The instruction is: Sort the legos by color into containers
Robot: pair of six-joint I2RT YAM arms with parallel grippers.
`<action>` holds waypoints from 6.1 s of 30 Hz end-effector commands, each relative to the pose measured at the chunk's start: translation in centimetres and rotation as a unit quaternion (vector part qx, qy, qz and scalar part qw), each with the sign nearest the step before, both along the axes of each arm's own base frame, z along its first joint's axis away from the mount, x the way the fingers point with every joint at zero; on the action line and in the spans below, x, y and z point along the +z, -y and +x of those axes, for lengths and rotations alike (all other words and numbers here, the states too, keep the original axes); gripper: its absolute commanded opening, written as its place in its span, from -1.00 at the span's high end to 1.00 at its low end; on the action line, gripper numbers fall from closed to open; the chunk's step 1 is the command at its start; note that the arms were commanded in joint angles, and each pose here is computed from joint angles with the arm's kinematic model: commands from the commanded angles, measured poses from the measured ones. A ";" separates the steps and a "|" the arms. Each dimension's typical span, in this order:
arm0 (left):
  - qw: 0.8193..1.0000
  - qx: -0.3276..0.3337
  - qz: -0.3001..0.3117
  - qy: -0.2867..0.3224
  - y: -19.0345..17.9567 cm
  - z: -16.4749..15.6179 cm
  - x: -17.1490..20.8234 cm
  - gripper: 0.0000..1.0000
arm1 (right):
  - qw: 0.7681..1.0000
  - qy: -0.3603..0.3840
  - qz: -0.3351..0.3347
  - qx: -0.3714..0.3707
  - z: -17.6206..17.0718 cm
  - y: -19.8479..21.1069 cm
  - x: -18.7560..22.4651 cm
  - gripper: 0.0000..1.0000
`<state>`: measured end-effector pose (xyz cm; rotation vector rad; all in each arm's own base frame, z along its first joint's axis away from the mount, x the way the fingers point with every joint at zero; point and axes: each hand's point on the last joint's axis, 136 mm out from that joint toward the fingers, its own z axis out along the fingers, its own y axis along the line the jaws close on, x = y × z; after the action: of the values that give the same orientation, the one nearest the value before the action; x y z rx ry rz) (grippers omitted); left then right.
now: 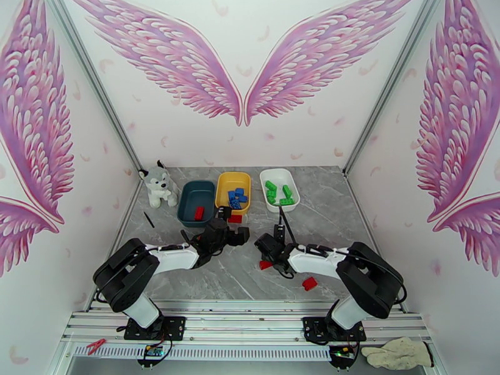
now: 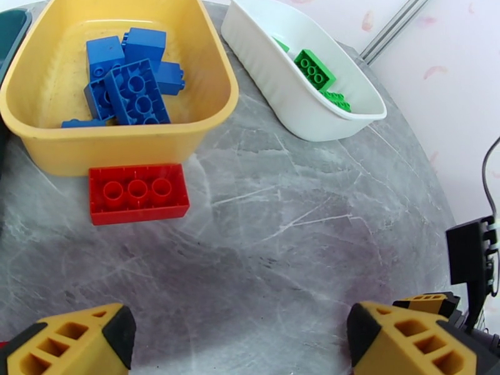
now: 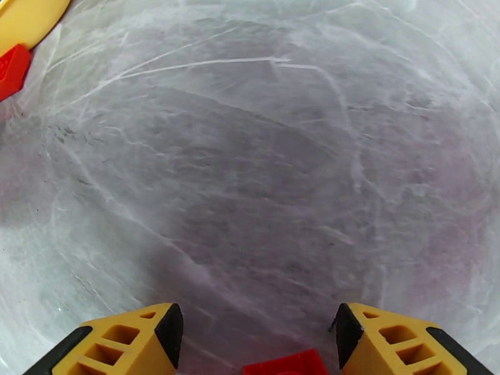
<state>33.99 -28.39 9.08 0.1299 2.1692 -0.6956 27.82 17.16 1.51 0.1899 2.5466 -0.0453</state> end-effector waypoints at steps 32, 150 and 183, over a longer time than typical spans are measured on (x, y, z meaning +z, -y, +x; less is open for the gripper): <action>0.992 0.121 -0.007 0.046 -9.3 -0.7 3.5 -0.91 | 0.980 0.074 0.113 0.146 3.0 -8.3 8.6 0.73; 0.990 0.135 0.007 0.036 -10.1 0.2 2.4 -0.86 | 0.987 0.044 0.001 0.157 -3.2 -12.1 3.5 0.11; 0.970 0.244 -0.010 0.002 -21.5 -4.6 0.6 -0.97 | 0.941 0.116 0.163 0.275 17.2 -29.9 15.3 -0.65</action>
<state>28.92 -6.43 9.36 -0.4462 2.0412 -0.4299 45.77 46.65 15.65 -0.3151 2.2696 0.5684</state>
